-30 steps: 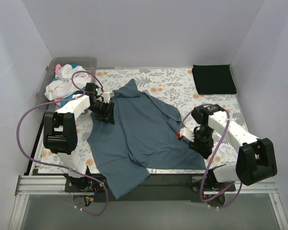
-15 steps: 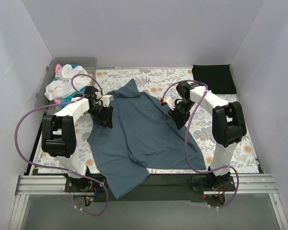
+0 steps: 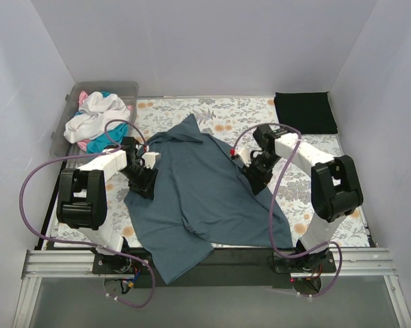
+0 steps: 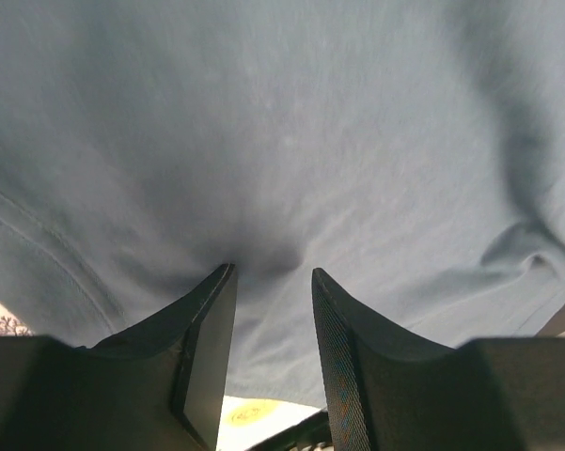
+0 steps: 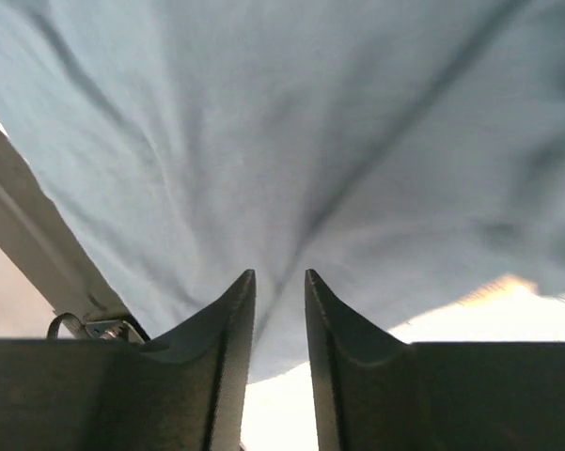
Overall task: Fold and stack the t-shirts
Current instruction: Flatten the tshirt out
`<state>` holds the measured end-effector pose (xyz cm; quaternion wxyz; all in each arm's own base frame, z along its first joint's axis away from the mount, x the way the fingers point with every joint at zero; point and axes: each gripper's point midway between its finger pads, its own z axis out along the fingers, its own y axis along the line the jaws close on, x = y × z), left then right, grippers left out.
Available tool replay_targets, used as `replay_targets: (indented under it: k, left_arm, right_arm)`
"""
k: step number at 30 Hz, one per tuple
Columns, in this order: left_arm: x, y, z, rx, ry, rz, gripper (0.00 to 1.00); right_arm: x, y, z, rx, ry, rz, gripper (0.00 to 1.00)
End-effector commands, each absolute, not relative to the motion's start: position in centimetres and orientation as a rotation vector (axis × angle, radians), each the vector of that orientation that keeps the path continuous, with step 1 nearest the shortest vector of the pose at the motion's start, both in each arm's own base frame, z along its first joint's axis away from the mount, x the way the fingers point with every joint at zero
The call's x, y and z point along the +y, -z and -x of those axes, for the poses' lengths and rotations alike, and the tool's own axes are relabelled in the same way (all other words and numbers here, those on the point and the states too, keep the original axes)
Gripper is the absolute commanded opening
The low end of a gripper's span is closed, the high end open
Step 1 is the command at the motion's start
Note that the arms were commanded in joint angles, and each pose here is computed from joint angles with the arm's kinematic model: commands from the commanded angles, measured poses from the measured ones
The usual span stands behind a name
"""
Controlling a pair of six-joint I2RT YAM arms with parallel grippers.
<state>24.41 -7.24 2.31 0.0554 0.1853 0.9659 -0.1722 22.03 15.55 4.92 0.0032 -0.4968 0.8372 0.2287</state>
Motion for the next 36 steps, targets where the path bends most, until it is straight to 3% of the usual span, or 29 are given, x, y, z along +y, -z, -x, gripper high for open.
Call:
replay_targets:
  k: [1, 4, 9, 19, 36]
  left_arm:
    - [-6.4, -3.4, -24.6, 2.891, 0.475, -0.623, 0.36]
    - [-6.9, -4.0, -25.7, 2.878, 0.515, -0.608, 0.37]
    - [-7.8, -4.5, -27.3, 2.868, 0.575, -0.569, 0.38]
    - [-7.9, -4.5, -27.7, 2.864, 0.585, -0.565, 0.4]
    - [-8.1, -4.4, -27.5, 2.869, 0.601, -0.552, 0.41]
  right_arm:
    - [17.0, -11.3, -27.5, 2.39, -0.654, 1.459, 0.36]
    - [16.0, -12.8, -31.5, 2.354, -0.494, 1.405, 0.4]
    - [15.9, -12.3, -33.9, 2.38, -0.385, 1.395, 0.4]
    - [14.4, -8.6, -31.6, 2.365, -0.228, 1.598, 0.42]
    - [14.9, -5.1, -31.2, 2.393, -0.177, 1.674, 0.42]
